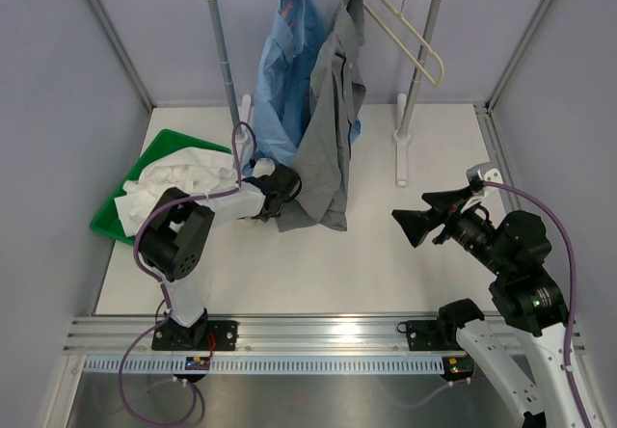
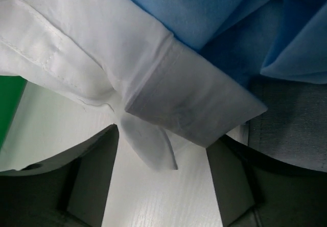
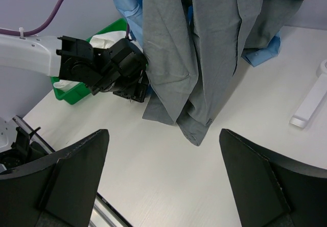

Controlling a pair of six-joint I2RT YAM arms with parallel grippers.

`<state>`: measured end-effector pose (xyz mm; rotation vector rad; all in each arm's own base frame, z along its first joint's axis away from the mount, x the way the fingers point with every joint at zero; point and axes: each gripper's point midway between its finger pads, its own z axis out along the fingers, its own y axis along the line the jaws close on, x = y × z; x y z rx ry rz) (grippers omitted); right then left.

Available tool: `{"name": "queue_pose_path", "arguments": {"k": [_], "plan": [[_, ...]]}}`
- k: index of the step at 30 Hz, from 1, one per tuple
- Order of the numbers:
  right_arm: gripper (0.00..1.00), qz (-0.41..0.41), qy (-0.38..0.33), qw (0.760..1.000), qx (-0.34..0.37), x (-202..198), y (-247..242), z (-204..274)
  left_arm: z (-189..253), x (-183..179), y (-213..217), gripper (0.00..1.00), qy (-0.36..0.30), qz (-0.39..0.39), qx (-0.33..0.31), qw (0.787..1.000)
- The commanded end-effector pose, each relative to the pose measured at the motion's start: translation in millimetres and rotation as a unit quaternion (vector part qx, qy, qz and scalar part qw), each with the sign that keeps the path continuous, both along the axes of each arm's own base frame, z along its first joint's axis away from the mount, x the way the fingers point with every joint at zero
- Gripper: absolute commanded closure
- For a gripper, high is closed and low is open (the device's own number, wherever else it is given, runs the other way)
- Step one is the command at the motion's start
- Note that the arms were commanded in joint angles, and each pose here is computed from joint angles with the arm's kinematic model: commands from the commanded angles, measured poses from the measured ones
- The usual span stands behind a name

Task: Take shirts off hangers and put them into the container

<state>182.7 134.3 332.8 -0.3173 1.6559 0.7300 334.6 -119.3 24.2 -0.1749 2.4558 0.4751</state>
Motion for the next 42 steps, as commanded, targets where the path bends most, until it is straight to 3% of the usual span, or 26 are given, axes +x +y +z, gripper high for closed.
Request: {"name": "queue_pose_path", "arguments": {"k": [1, 3, 7, 9, 10, 14, 27, 33, 38, 42], "plan": [[0.0, 0.008, -0.009, 1.0, 0.008, 1, 4, 5, -8, 1, 11, 0.32, -0.004, 0.017, 0.014, 1.0], [0.01, 0.009, -0.007, 1.0, 0.007, 1, 4, 4, -5, 1, 14, 0.38, -0.005, 0.02, 0.013, 1.0], [0.0, 0.011, -0.008, 1.0, 0.008, 1, 5, 4, 6, 2, 24, 0.65, -0.018, 0.031, 0.011, 0.999], [0.01, 0.014, -0.006, 1.0, 0.009, 1, 6, 4, 13, 2, 27, 0.73, -0.024, 0.033, 0.007, 0.999], [0.0, 0.014, -0.008, 1.0, 0.008, 1, 6, 4, 15, 1, 30, 0.84, -0.025, 0.035, 0.008, 0.999], [0.01, 0.015, -0.005, 1.0, 0.008, 1, 7, 3, 32, 1, 35, 0.99, -0.039, 0.044, 0.005, 0.998], [0.01, 0.015, -0.01, 1.0, 0.01, -1, 6, 6, 152, -1, 98, 1.0, -0.134, 0.115, 0.041, 0.983], [0.0, 0.018, -0.014, 1.0, 0.012, -3, 6, 7, 196, -7, 179, 1.0, -0.174, 0.209, 0.045, 0.961], [0.0, 0.02, -0.017, 1.0, 0.013, -4, 7, 8, 197, -21, 249, 1.0, -0.184, 0.298, 0.039, 0.936], [0.0, 0.021, -0.017, 1.0, 0.013, -5, 7, 8, 162, -24, 269, 0.99, -0.155, 0.332, 0.012, 0.931]]}}
